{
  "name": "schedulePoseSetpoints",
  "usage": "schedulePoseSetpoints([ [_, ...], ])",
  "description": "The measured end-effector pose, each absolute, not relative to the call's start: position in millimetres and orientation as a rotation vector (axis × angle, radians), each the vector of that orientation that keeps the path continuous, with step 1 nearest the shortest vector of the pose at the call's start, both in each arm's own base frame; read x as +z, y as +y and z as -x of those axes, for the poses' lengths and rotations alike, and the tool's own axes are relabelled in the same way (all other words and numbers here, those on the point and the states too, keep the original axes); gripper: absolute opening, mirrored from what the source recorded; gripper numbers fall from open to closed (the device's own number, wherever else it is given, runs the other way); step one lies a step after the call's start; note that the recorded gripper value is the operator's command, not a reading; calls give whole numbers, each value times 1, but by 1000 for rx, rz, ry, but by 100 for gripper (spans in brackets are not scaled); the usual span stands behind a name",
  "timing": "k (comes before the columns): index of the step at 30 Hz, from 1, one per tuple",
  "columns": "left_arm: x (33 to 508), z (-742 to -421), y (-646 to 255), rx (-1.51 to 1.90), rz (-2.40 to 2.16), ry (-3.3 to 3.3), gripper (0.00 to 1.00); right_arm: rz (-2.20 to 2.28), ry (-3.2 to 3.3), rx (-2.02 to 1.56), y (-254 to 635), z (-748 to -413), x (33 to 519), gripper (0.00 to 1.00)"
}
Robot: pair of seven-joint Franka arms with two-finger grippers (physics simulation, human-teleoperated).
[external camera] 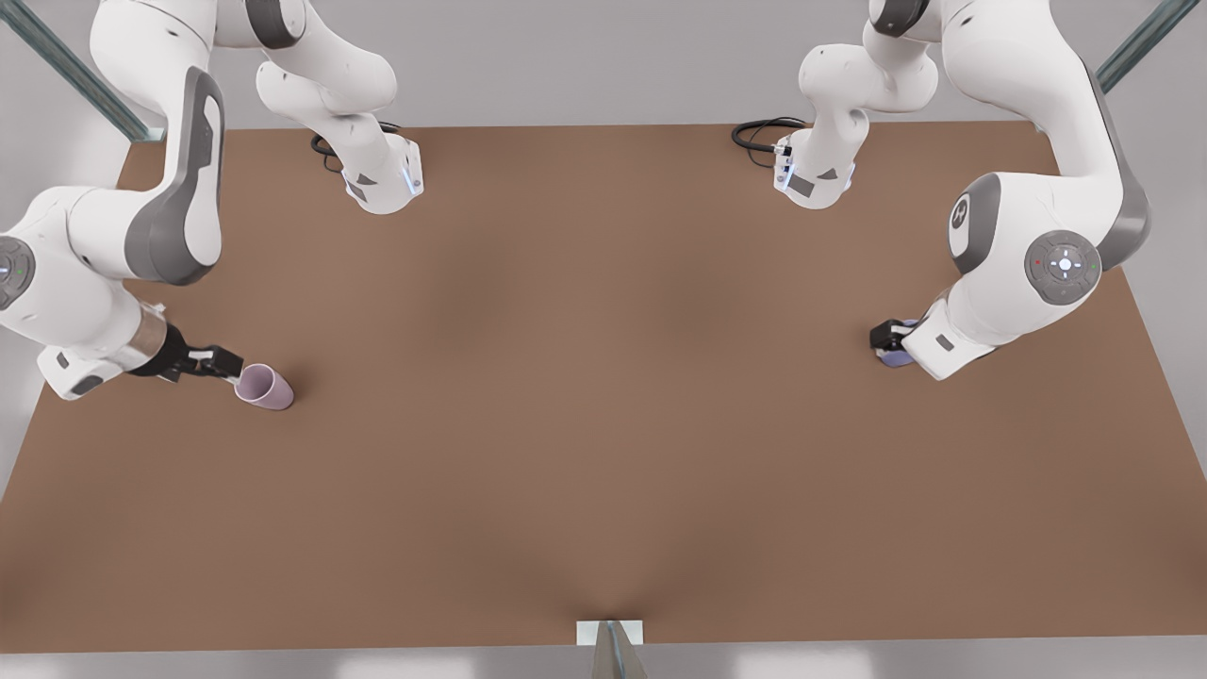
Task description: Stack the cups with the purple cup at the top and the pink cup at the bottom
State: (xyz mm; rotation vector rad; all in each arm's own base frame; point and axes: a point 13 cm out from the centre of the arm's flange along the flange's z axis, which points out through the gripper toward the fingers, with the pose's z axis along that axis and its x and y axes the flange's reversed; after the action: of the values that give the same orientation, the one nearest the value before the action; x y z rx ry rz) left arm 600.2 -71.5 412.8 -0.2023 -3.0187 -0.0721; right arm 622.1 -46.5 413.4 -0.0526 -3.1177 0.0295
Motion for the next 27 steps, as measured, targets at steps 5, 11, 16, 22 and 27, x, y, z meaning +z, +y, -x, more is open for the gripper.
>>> schedulePoseSetpoints([
  [5, 409, -604, -72, -75, 207, -3025, 100, 173, -3081, -57, -91, -616, 382, 100],
  [11, 402, -605, -72, -73, 209, -3019, 100, 168, -3015, -73, -146, -607, 288, 100],
  [16, 402, -606, -78, -14, 197, -3023, 100, 91, -2992, -49, -176, -574, 204, 100],
  [22, 397, -606, -79, 3, 192, -3016, 100, -43, -3021, -10, -198, -558, 147, 100],
  [27, 394, -605, -80, 5, 190, -3009, 100, -176, -3044, -1, -199, -542, 128, 100],
])
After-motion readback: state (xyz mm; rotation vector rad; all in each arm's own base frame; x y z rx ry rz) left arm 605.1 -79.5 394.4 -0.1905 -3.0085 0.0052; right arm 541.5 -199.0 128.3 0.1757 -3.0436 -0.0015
